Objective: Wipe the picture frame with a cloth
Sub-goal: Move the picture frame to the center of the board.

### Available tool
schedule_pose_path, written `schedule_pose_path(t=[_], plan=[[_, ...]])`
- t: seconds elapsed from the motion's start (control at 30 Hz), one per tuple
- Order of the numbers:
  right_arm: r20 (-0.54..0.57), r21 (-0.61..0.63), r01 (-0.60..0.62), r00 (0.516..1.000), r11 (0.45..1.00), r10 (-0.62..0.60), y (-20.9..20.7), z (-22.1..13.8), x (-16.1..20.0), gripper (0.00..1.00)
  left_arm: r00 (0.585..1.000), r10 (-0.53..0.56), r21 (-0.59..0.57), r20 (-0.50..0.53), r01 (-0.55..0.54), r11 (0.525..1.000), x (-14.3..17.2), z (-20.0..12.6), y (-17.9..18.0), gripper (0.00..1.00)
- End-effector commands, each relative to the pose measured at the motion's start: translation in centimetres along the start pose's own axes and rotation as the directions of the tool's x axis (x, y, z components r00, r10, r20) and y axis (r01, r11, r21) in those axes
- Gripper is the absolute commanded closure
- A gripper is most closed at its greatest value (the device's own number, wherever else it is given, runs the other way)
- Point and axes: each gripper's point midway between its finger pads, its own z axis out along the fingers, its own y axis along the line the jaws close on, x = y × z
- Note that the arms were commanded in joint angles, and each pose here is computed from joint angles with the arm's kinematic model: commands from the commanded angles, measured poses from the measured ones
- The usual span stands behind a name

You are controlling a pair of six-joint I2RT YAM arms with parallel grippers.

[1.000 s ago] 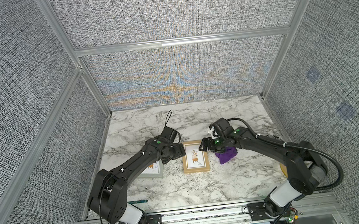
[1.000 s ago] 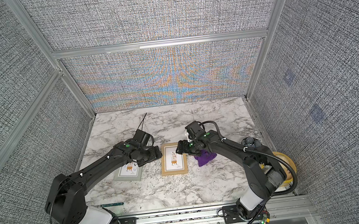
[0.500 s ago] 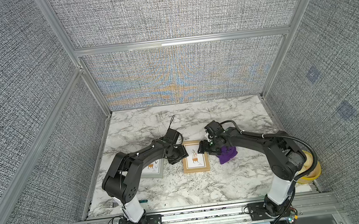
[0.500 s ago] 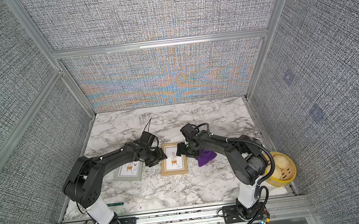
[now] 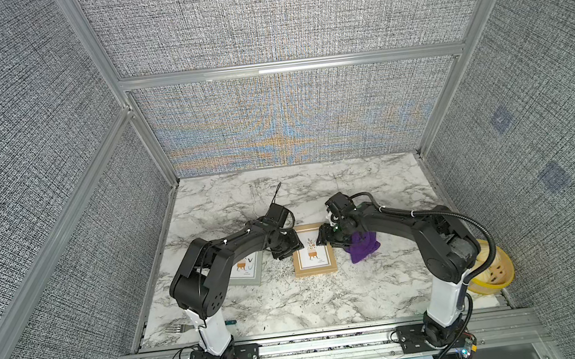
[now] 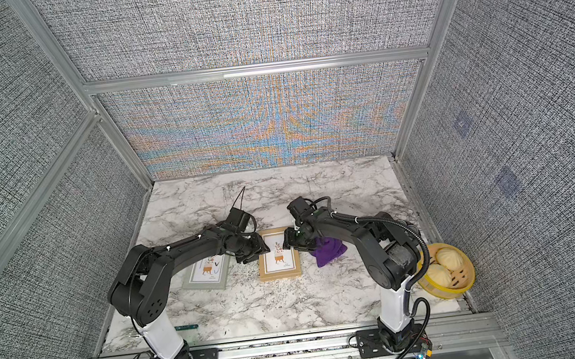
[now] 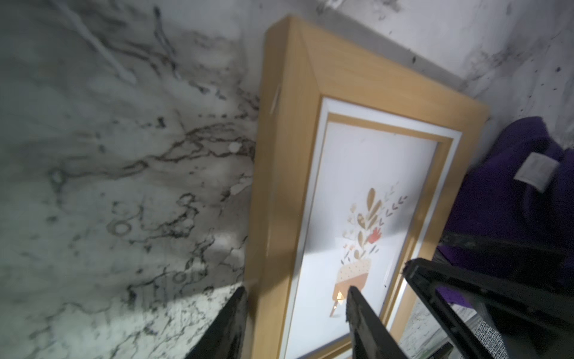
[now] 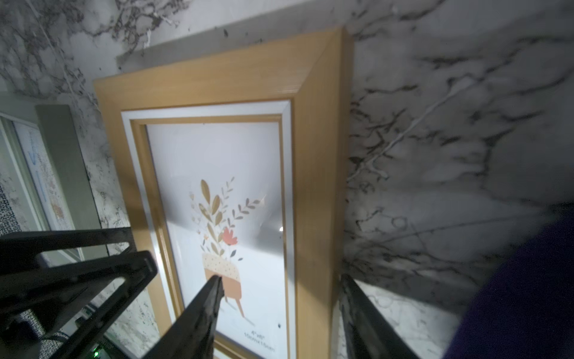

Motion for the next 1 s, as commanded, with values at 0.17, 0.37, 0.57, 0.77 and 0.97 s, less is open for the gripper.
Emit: schedule_pose_path(t=[0.17,0.37,0.57,0.77,0.97], plan=[[0.032,-0.114,0.016,0.999,0.993,-0.012,1.9,0.1,-2.8,0.39,0.997,0.078,0.093,0.012,-0.079,0.993,-2.2,0.9,-3.6,0.49],[0.089,-0.129,0.008,0.996,0.992,0.004,1.1,-0.1,-6.5,0.40,0.993,0.109,0.106,0.033,-0.112,0.988,-4.5,1.9,-5.3,0.49],[0.147,-0.135,-0.003,0.989,0.991,0.023,0.3,-0.3,-9.7,0.39,0.991,0.121,0.110,0.058,-0.127,0.986,-7.6,3.5,-6.4,0.49],[0.186,-0.141,-0.017,0.982,0.990,0.043,-0.7,-0.1,-12.3,0.40,0.986,0.149,0.153,0.072,-0.159,0.975,-10.5,4.9,-8.6,0.49],[0.239,-0.146,-0.022,0.969,0.989,0.057,-1.5,-0.3,-14.9,0.39,0.981,0.165,0.196,0.104,-0.183,0.963,-12.5,5.8,-10.4,0.48]])
